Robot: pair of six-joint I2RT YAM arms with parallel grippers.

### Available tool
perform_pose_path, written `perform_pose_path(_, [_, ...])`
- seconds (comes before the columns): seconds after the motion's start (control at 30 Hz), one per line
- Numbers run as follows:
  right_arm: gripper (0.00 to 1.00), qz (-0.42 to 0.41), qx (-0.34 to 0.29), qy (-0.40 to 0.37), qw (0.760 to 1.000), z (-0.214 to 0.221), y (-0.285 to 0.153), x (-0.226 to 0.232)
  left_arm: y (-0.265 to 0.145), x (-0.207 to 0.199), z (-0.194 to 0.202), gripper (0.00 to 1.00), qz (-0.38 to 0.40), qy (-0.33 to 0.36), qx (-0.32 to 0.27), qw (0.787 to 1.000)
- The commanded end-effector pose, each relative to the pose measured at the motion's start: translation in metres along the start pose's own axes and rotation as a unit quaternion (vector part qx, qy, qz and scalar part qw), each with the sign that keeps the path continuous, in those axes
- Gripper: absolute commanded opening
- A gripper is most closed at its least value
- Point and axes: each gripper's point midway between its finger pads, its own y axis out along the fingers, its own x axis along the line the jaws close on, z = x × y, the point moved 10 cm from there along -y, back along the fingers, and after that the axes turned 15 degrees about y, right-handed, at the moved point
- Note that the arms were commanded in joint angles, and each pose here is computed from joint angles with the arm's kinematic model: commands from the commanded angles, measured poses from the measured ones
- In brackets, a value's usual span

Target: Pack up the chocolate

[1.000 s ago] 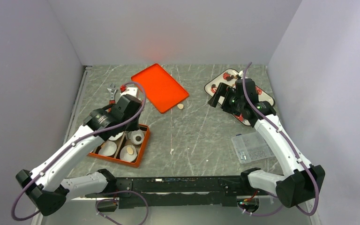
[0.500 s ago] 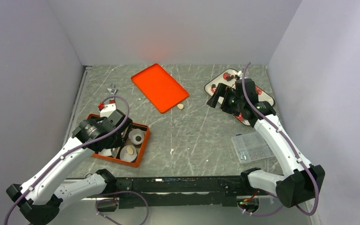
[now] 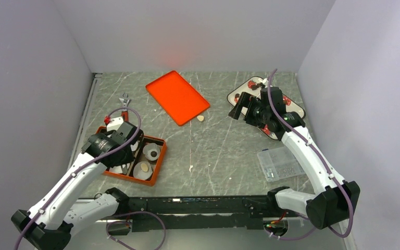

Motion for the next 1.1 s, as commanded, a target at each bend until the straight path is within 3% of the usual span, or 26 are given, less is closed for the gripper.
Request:
perform_pose_path(0.0, [1.0, -0.019, -0.009, -0.007, 1.0, -0.003, 0.0, 0.006, 0.009, -0.006, -0.011, 0.2, 0.027, 0.0, -0.023, 0.999])
perform_pose_path(0.47, [1.0, -0.024, -0.008, -0.008, 1.0, -0.002, -0.002, 0.005, 0.03, -0.011, -0.018, 0.26, 0.029, 0.008, -0.016, 0.999])
perform_pose_path(1.07, [1.0, -0.035, -0.003, -0.01, 0.999, 0.0, -0.002, 0.007, 0.02, -0.002, -0.017, 0.39, 0.019, 0.004, -0.019, 1.0])
